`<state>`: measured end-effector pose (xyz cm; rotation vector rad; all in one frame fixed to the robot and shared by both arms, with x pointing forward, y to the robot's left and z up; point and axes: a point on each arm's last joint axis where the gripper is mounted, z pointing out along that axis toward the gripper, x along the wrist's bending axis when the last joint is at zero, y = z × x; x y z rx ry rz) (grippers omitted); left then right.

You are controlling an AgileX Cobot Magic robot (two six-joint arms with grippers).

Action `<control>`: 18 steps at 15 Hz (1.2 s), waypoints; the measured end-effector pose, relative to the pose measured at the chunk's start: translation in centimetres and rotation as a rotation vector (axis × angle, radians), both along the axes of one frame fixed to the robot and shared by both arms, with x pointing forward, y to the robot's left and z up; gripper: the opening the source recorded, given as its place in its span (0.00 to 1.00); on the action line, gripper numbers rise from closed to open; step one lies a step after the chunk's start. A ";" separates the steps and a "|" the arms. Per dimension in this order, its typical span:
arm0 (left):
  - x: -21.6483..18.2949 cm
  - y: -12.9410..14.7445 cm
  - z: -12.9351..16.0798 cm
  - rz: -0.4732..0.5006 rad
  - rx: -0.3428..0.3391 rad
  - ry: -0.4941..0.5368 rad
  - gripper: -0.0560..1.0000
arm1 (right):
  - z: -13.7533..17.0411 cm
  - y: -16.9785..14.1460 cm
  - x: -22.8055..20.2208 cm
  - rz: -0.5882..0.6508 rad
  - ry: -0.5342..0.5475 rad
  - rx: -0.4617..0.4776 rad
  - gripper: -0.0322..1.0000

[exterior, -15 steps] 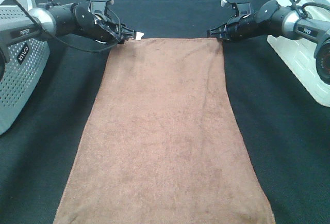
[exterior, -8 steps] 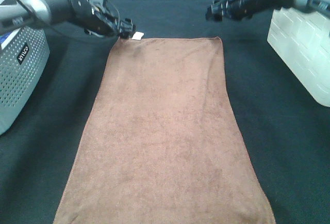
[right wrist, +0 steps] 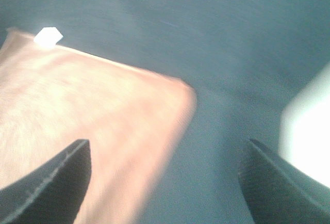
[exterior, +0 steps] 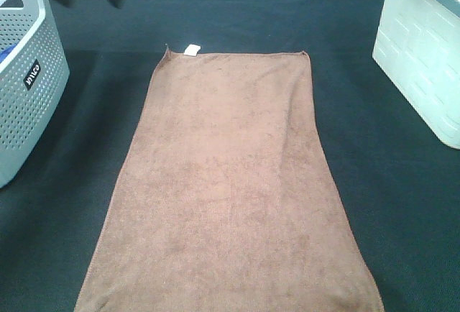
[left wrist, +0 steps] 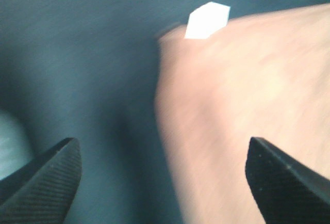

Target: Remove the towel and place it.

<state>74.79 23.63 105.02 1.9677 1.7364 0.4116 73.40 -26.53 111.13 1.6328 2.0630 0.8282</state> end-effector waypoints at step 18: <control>-35.2 6.5 10.2 0.157 0.026 -0.170 0.83 | 2.9 -1.6 -38.1 -0.116 0.079 0.055 0.76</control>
